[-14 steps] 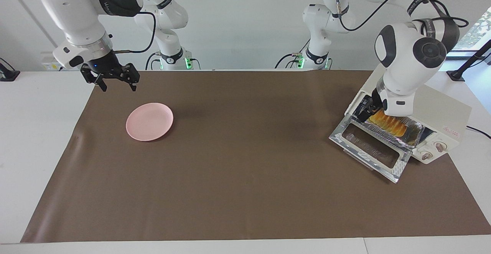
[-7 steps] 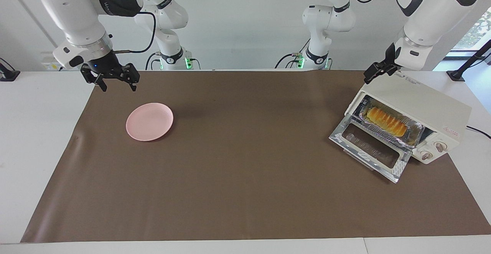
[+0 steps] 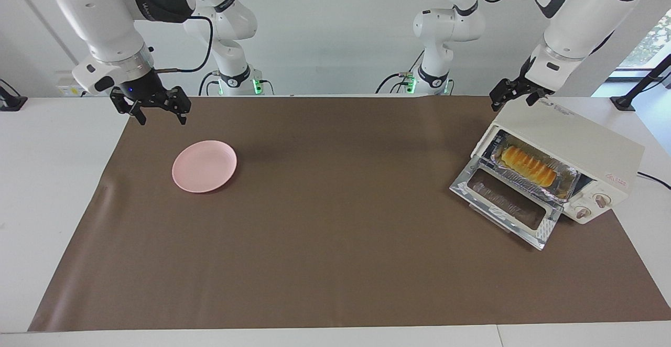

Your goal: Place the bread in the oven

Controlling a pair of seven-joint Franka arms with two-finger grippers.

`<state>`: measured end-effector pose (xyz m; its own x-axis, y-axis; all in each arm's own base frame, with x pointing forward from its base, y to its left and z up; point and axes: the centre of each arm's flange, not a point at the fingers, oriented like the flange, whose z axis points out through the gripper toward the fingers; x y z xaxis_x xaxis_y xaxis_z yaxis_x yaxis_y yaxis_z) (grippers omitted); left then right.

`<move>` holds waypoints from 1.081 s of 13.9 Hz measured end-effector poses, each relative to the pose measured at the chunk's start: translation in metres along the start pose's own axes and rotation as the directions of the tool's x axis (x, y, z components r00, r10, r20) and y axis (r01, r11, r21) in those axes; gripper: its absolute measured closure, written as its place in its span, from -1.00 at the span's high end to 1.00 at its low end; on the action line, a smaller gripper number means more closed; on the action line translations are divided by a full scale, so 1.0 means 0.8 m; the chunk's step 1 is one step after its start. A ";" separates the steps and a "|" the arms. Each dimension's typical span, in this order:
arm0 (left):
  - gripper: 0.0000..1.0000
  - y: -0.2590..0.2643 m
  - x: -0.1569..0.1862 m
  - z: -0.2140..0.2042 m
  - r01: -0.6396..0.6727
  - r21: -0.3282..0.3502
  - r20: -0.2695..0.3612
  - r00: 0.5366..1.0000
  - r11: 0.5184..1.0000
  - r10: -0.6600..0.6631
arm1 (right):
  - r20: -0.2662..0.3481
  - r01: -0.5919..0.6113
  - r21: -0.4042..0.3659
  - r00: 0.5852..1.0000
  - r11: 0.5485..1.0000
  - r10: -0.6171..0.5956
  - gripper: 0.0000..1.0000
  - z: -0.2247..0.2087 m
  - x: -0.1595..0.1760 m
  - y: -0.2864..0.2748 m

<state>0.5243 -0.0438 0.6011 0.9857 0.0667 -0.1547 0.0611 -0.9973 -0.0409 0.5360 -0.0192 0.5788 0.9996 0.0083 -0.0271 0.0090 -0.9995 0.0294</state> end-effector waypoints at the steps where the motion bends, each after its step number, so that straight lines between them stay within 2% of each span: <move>1: 1.00 0.002 0.000 0.000 -0.015 0.000 -0.003 1.000 1.000 0.015 | 0.000 0.000 0.000 1.000 1.000 0.000 1.00 0.000 0.000 0.000; 5: 1.00 0.010 0.003 -0.004 -0.103 -0.055 -0.030 0.994 0.993 0.101 | 0.000 0.000 0.000 1.000 1.000 0.000 1.00 0.000 0.000 0.000; 10: 1.00 0.011 0.006 -0.009 -0.121 -0.057 -0.059 0.991 0.991 0.118 | 0.000 0.000 0.000 1.000 1.000 0.000 1.00 0.000 0.000 0.000; 13: 1.00 0.011 0.012 -0.017 -0.123 -0.058 -0.115 0.987 0.991 0.116 | 0.000 0.000 0.000 1.000 1.000 0.000 1.00 0.000 0.000 0.000; 15: 1.00 0.011 0.014 -0.019 -0.126 -0.053 -0.129 0.984 0.991 0.119 | 0.000 0.000 0.000 1.000 1.000 0.000 1.00 0.000 0.000 0.000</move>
<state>0.5381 -0.0521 0.6137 0.9980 -0.0565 -0.0294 -0.0556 -0.9980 0.0315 0.5360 -0.0192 0.5788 0.9996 0.0083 -0.0271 0.0090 -0.9995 0.0294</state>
